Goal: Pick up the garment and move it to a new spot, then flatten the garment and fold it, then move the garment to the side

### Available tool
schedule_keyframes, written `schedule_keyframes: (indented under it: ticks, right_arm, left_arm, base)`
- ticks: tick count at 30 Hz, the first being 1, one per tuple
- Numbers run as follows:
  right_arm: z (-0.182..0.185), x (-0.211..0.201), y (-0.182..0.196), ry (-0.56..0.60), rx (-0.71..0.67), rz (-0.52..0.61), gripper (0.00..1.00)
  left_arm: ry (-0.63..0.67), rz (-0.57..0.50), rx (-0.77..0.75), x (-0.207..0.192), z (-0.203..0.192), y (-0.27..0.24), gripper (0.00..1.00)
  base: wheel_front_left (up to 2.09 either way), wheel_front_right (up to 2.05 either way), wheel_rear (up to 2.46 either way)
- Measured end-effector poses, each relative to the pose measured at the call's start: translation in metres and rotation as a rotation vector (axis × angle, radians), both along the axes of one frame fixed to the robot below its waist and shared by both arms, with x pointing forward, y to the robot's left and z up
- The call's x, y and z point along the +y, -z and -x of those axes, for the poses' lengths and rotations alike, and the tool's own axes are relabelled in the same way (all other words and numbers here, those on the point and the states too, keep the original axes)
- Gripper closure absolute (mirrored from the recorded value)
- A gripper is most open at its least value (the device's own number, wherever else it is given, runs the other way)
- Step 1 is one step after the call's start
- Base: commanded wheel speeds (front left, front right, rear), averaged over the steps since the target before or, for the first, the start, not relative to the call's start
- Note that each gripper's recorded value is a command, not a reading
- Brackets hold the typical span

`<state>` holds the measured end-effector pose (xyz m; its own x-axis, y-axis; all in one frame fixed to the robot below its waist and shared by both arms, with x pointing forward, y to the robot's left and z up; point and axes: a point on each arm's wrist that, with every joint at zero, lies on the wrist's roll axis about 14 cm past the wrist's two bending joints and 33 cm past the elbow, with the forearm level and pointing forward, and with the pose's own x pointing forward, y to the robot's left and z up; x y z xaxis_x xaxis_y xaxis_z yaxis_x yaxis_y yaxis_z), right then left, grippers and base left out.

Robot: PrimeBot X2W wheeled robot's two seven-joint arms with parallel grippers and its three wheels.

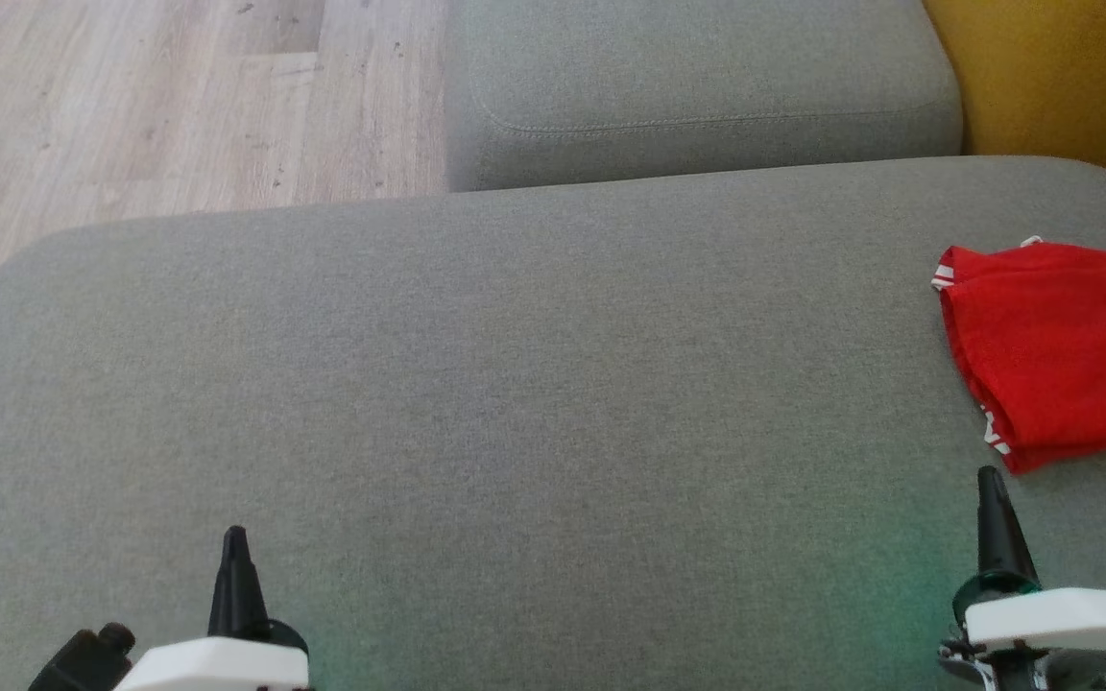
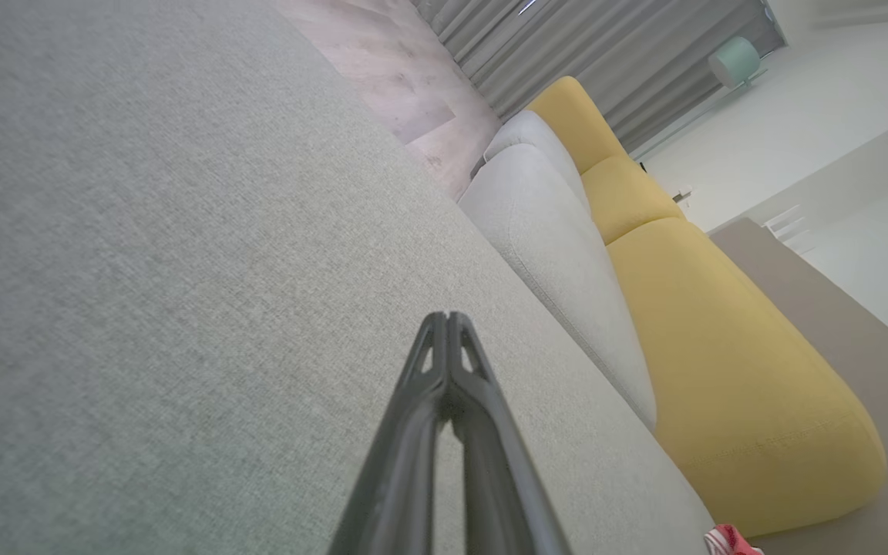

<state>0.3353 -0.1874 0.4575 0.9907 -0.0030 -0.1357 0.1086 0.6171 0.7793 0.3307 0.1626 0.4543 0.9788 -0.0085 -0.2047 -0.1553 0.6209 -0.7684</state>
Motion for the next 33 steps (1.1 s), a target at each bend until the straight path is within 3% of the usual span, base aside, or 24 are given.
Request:
schedule_keyframes:
  ticks: [33]
  right_arm:
    - [-0.023, -0.013, -0.011, 0.070, -0.018, -0.378, 1.00]
  left_arm:
    - [-0.049, 0.387, -0.025, 0.013, -0.024, -0.008, 1.00]
  base:
    - [0.00, 0.00, 0.00]
